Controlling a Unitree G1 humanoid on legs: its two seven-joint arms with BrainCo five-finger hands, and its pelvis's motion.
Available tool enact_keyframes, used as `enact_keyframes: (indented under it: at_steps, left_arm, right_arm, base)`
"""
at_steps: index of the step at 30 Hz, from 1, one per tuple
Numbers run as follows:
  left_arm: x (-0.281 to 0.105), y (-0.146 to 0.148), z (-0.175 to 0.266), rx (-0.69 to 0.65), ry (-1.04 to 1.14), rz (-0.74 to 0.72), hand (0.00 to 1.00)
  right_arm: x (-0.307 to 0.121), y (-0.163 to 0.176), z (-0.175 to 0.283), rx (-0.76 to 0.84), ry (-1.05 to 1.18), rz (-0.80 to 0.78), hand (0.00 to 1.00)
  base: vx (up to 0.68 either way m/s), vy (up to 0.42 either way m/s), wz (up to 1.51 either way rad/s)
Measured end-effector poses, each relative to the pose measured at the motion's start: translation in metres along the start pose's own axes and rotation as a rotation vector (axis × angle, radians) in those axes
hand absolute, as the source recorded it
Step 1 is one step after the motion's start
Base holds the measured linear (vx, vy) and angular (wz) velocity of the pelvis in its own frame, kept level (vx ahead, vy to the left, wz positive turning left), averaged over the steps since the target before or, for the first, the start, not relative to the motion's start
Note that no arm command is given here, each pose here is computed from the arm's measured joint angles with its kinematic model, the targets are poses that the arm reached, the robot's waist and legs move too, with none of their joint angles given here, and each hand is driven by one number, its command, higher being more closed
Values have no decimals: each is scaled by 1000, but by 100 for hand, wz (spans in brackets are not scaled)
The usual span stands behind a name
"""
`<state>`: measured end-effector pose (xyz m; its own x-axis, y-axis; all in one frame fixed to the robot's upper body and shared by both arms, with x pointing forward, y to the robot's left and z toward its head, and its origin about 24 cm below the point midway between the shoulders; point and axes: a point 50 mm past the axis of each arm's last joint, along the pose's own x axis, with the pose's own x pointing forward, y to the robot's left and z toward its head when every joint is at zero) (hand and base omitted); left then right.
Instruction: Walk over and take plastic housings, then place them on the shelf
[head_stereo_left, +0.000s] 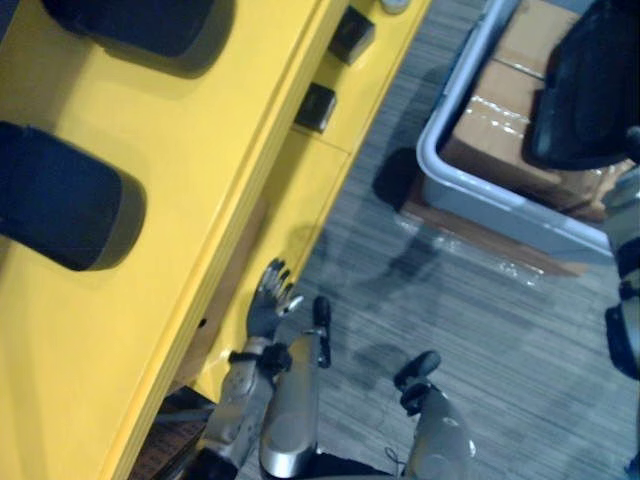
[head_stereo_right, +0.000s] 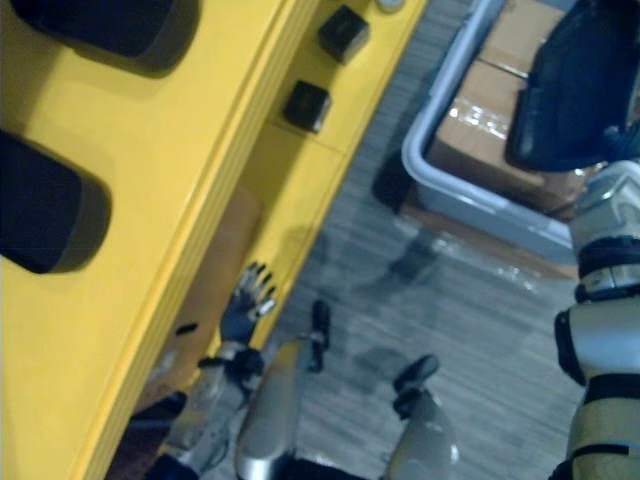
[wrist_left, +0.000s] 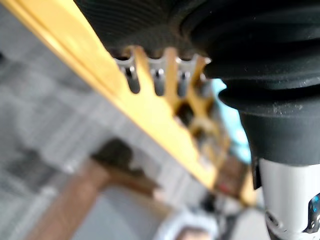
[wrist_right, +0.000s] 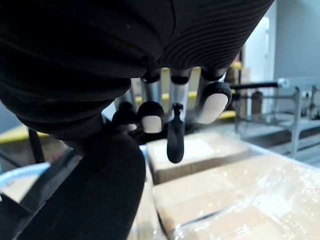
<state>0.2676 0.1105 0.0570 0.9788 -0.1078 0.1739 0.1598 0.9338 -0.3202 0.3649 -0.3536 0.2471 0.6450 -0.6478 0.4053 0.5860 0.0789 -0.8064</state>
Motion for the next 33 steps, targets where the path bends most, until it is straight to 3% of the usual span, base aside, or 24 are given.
enact_keyframes:
  at_steps: [4, 9, 23, 33]
  left_arm:
    - [45, -26, 34, 31, -128, -86, 0]
    - [77, -44, 55, 36, -175, -88, 0]
    - [109, -48, 72, -45, -165, 52, 0]
    - [110, -53, 66, -74, -143, 57, 0]
  right_arm:
    - [-8, 8, 22, 53, -44, -39, 100]
    - [-15, 5, 56, 151, -122, -120, 100]
    - [-36, 4, 110, 300, -234, -158, 100]
    - [-30, 21, 87, 329, -15, -7, 100]
  base:
    - [-81, -38, -19]
    - [-61, -10, -20]
    - [-16, 19, -13]
    - [3, 18, 3]
